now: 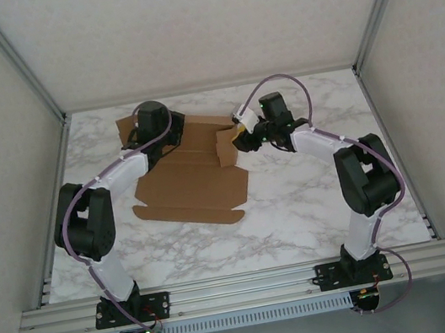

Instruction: Fold the paper box

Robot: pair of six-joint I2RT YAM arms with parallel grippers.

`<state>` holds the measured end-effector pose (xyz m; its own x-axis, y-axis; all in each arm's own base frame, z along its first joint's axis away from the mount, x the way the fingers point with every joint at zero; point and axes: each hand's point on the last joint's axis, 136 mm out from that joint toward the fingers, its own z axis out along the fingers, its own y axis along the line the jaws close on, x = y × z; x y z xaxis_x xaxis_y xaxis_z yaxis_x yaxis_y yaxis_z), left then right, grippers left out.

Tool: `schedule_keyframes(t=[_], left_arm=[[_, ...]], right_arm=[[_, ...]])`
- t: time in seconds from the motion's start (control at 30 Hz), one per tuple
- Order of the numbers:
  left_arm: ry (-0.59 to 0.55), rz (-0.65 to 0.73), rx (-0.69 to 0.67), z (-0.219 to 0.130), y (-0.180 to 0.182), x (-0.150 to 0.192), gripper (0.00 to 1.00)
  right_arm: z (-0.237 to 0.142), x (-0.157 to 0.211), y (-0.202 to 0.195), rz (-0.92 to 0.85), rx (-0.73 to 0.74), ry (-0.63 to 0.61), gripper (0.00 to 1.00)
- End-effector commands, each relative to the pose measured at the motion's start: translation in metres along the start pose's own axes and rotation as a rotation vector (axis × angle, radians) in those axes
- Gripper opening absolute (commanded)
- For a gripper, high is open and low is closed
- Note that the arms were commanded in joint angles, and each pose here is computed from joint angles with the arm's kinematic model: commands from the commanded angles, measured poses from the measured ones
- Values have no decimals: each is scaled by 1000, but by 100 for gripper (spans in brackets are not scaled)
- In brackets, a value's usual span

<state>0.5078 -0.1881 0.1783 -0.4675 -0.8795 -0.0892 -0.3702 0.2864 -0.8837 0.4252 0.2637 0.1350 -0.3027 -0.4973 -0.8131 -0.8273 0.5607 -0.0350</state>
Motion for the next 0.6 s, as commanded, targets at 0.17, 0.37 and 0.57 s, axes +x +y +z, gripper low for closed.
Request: schedule_keyframes(t=[0.17,0.37,0.57], left_arm=[[31,15,-33,-14,24,13,0],[52,-1,-39,-22,36,23,0],[72,-39,-71,-36,35,32,0]], right_arm=[[10,3,-18,14,172,40,50],[9,7,-22,69,260,53,51],[-6,8,-18,143,285,8,52]])
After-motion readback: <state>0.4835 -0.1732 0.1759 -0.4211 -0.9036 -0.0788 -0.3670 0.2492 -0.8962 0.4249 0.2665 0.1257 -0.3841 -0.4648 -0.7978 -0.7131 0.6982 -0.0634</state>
